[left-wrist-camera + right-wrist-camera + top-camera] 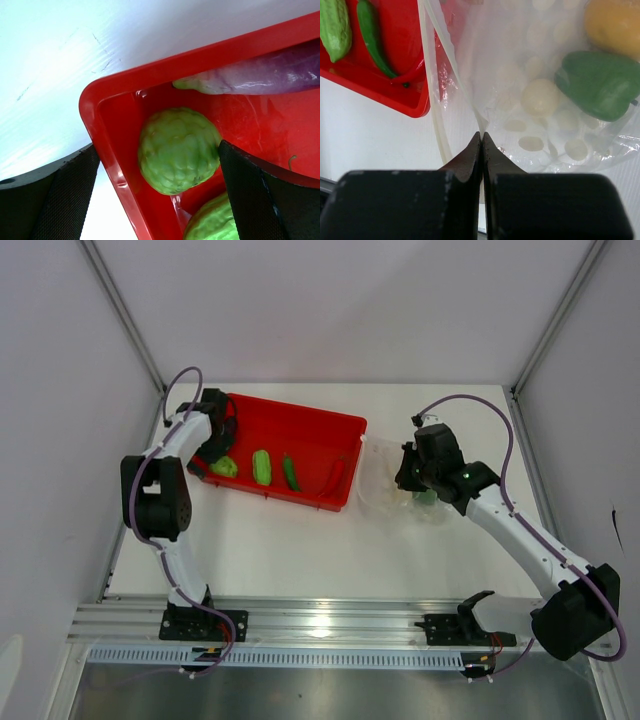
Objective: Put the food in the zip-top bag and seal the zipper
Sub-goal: Pick up the fake fruit from the bin.
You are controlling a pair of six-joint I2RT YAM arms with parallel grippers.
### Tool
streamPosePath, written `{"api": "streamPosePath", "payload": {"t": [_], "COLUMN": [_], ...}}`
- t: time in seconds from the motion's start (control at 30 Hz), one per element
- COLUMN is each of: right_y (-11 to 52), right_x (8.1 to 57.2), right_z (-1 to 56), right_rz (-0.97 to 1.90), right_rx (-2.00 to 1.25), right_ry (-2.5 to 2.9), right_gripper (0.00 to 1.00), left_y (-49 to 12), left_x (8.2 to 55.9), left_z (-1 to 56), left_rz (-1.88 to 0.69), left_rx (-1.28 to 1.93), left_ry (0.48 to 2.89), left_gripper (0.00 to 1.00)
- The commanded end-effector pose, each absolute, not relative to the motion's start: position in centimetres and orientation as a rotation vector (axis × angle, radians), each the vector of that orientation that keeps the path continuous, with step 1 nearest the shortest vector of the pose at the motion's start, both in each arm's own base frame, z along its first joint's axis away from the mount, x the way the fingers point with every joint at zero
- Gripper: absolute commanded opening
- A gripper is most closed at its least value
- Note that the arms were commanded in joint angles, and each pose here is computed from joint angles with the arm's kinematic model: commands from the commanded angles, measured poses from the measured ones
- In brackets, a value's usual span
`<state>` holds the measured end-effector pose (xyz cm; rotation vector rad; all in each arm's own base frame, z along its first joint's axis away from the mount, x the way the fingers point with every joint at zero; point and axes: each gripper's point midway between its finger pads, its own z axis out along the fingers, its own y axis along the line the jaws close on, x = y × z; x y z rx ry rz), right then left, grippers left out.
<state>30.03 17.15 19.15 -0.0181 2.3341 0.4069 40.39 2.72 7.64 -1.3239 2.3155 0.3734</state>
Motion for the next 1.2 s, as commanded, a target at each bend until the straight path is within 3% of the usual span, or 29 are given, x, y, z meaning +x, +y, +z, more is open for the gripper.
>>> {"api": "streamPosePath", "payload": {"t": [0.0, 0.4, 0.77, 1.17], "right_y": [17.3, 17.4, 17.0, 17.0], "right_x": [30.5, 30.6, 30.5, 30.4], "right_z": [20.7, 20.8, 21.2, 21.1], "right_rz": [0.433, 0.439, 0.419, 0.425], "right_rx": [-0.018, -0.016, -0.003, 0.004], "right_ry": [2.267, 2.267, 2.261, 2.263], "right_gripper": [0.00, 0.00, 0.00, 0.00], "left_y": [2.1, 2.6, -0.1, -0.8], "left_x": [39.7, 39.8, 45.1, 43.4], "left_z": [10.0, 14.3, 12.0, 8.8], "left_rz": [0.333, 0.292, 0.167, 0.174], "left_rx": [-1.354, -1.348, -1.213, -1.202], "left_ry": [2.261, 2.142, 2.299, 2.398], "left_gripper": [0.99, 0.99, 0.98, 0.99]}}
